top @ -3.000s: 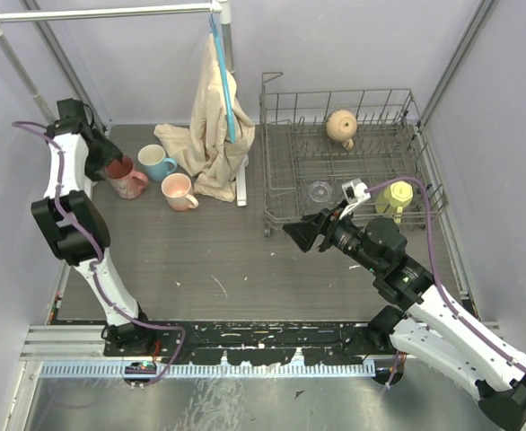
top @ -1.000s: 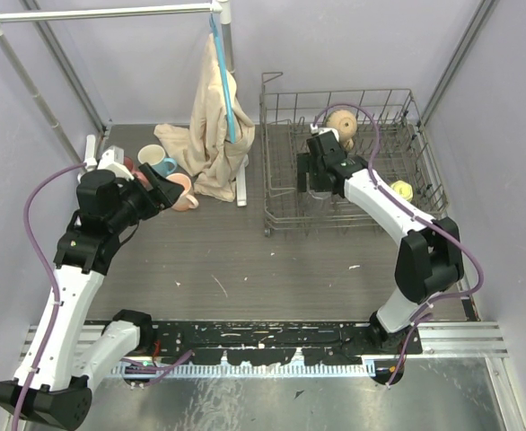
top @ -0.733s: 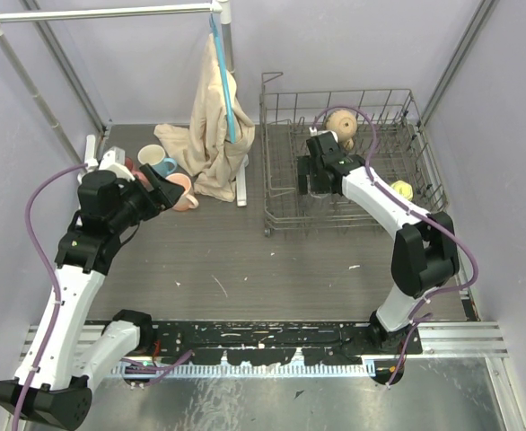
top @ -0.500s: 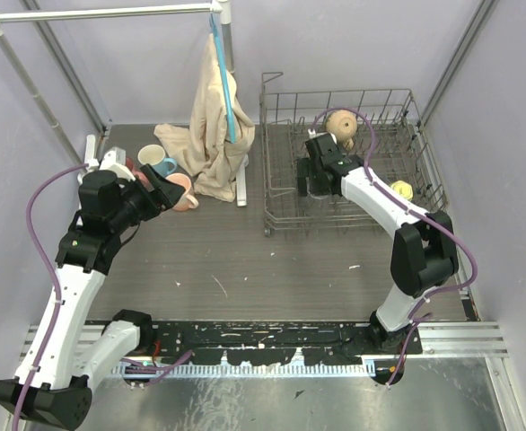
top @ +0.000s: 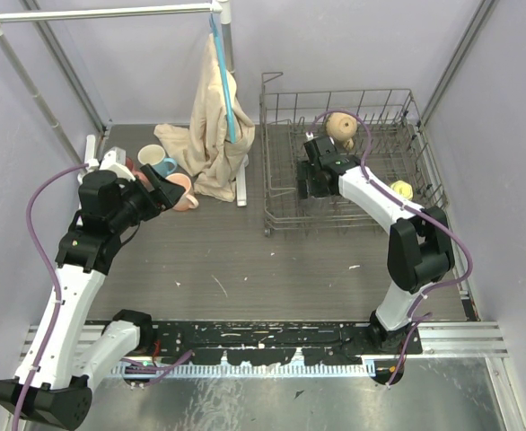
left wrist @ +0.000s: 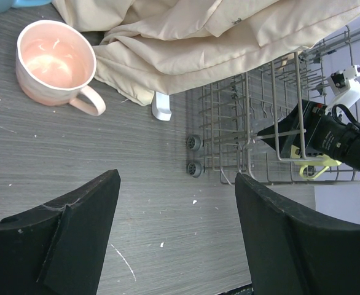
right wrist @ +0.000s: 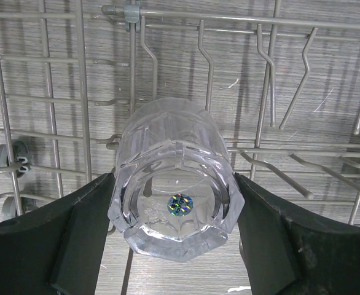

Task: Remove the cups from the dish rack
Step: Unload the cup from the dish rack.

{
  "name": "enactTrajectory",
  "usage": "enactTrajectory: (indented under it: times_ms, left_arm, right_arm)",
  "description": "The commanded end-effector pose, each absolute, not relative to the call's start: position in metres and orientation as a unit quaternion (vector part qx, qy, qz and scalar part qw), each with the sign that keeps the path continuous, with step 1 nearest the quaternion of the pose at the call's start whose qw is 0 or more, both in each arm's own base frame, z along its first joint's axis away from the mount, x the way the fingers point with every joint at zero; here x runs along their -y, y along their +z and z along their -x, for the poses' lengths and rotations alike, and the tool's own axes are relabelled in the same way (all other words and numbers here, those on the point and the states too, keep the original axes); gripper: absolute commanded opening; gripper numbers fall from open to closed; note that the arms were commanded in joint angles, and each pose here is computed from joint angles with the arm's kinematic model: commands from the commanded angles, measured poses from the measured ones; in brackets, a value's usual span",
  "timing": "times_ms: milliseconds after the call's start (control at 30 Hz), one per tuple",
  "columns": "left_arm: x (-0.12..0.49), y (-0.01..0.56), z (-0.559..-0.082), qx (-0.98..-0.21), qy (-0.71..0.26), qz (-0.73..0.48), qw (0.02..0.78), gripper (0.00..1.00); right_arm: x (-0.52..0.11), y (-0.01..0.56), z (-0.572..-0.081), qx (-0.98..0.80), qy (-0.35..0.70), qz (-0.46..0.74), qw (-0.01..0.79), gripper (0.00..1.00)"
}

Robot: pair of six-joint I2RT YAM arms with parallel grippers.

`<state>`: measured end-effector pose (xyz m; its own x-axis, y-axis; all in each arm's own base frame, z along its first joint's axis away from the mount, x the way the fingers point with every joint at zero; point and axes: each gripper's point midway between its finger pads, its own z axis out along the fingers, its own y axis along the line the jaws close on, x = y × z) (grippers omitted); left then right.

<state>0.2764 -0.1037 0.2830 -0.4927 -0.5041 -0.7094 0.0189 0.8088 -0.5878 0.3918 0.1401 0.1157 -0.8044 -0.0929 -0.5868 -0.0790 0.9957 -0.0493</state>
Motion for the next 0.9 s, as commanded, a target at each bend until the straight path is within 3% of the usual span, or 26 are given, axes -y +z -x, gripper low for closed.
enactTrajectory:
  times_ms: [0, 133, 233, 867]
  left_arm:
    - [0.108, 0.287, -0.278, -0.814, -0.281, 0.139, 0.489, 0.83]
    - [0.107, 0.286, -0.278, -0.814, -0.279, 0.140, 0.489, 0.83]
    - [0.107, 0.286, -0.279, -0.815, -0.279, 0.140, 0.488, 0.83]
    - [0.110, 0.289, -0.284, -0.820, -0.280, 0.139, 0.480, 0.82]
  right_arm:
    - [-0.144, 0.122, -0.400, -0.945, -0.004, 0.048, 0.324, 0.59]
    - [-0.144, 0.125, -0.401, -0.943, -0.002, 0.045, 0.329, 0.32]
    - [-0.145, 0.132, -0.401, -0.941, 0.002, 0.043, 0.337, 0.02]
    - [-0.141, 0.315, -0.369, -0.837, 0.117, -0.001, 0.535, 0.01]
